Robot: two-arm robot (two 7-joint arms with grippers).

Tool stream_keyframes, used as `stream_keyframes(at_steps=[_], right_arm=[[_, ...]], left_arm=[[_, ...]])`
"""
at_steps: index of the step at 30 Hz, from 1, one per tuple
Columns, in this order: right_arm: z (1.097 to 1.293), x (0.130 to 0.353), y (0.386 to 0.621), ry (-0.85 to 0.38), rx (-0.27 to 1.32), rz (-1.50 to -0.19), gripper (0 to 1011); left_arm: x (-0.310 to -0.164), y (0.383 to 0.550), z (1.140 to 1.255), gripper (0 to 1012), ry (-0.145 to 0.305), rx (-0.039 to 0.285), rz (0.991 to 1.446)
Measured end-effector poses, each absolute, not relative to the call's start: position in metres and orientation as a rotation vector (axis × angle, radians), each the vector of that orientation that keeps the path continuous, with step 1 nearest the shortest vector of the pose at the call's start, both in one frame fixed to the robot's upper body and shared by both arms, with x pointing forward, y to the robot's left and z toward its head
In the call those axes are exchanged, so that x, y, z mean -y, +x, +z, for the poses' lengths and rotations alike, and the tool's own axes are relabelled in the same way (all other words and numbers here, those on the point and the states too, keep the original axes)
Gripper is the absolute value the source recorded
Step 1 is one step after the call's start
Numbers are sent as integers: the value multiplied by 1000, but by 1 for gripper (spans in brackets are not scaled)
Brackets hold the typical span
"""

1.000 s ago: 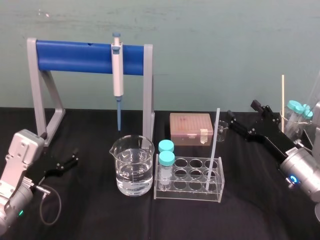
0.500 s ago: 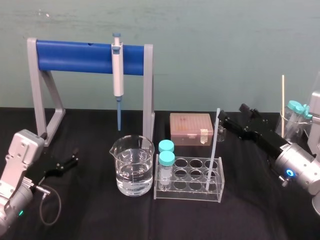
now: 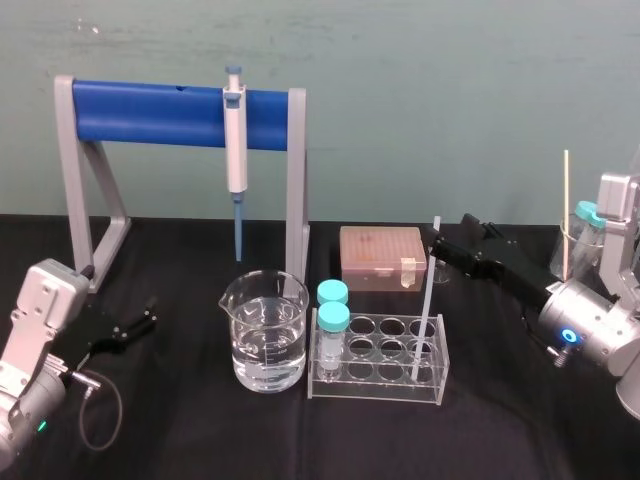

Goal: Pick up the stirring rod with one hand, then place it down.

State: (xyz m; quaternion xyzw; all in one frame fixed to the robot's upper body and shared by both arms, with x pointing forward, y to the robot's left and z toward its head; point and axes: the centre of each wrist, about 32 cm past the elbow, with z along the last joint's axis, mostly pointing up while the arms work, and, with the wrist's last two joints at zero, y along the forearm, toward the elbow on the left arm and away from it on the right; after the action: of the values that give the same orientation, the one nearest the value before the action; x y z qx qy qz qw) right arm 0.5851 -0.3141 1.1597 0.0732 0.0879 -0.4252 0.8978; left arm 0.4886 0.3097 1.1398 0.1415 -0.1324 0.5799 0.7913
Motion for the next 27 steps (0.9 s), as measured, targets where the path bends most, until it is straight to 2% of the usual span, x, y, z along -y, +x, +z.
stream_keyframes(at_steps=[27], right_arm=[[1150, 302, 604, 100, -277, -799, 1004]], left_arm=[[-310, 489, 1140, 1000, 304, 285, 1248]])
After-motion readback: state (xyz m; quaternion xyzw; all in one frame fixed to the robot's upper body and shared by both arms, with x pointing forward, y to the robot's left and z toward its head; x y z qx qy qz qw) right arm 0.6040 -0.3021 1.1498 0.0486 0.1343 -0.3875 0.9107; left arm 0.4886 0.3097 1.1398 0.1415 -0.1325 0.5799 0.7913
